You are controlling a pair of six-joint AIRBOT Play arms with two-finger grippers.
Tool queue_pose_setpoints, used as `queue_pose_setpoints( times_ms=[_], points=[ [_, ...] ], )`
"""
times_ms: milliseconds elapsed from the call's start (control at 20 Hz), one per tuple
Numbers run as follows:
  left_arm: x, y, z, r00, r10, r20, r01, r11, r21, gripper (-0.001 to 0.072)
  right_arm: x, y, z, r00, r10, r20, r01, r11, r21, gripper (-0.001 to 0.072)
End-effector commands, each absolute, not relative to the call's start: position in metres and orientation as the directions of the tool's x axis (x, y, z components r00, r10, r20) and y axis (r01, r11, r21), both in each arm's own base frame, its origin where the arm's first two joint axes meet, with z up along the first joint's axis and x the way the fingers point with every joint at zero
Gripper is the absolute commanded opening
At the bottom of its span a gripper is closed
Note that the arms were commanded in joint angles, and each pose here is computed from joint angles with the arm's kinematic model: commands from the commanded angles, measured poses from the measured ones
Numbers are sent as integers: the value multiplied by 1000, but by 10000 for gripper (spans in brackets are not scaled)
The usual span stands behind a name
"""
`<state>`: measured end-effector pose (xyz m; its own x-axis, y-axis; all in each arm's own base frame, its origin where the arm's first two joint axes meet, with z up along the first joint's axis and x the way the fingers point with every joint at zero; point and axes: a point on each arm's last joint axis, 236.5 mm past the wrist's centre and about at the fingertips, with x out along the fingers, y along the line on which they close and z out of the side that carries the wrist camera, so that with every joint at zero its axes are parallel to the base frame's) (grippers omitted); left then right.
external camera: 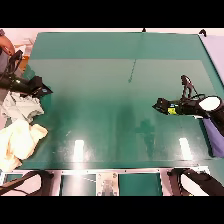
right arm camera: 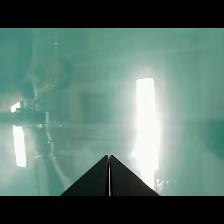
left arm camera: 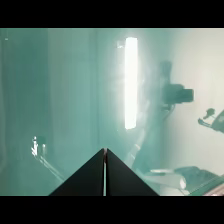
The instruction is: Fold the shirts.
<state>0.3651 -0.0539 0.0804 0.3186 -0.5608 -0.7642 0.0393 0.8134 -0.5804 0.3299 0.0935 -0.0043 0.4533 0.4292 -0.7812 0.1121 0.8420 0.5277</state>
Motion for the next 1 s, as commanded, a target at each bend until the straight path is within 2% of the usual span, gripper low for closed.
queue_pose_setpoints(
  times_ms=[0, 950],
  points=[
    [374, -50, 81, 358, -544, -759, 36, 820, -571, 24, 329, 97, -4, 451, 436, -779, 107, 840, 533, 15],
    [379, -48, 82, 380, -535, -755, 34, 823, -566, 24, 329, 97, -4, 451, 436, -779, 107, 840, 532, 15]
  ],
)
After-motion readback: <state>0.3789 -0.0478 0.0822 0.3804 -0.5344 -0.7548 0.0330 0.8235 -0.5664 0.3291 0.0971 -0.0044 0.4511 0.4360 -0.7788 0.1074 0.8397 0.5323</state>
